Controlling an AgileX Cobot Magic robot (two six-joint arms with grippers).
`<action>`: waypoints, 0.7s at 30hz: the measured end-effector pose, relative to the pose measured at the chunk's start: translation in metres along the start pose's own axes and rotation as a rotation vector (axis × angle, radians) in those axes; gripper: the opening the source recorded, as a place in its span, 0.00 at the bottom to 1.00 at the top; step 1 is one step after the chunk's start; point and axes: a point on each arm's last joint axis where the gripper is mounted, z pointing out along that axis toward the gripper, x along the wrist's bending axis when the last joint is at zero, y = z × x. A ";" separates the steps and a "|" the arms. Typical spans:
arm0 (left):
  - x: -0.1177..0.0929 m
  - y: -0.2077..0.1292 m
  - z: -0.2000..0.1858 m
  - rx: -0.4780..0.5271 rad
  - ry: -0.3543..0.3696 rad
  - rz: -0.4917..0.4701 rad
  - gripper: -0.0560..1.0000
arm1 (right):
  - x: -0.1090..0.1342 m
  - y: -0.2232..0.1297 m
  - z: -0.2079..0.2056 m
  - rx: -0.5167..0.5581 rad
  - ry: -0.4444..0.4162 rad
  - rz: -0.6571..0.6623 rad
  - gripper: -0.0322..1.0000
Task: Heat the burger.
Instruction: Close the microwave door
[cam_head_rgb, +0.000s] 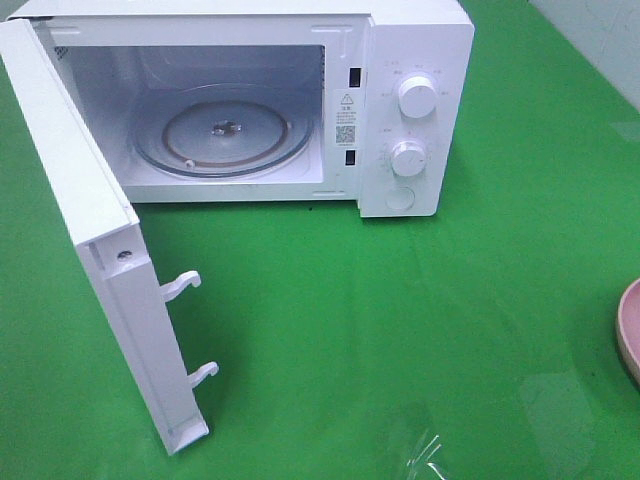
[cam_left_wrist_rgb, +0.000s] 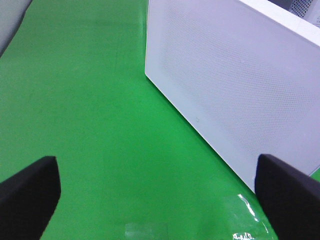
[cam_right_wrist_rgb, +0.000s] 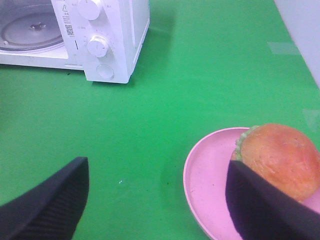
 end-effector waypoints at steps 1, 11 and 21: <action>0.000 0.000 0.000 0.000 0.000 0.000 0.98 | 0.000 0.000 0.000 0.000 0.000 0.000 0.77; 0.000 0.000 0.000 0.000 0.000 0.000 0.98 | 0.000 0.000 0.000 0.000 0.000 0.000 0.77; 0.000 0.000 0.000 0.000 0.000 0.000 0.98 | 0.000 0.000 0.000 0.000 0.000 0.000 0.77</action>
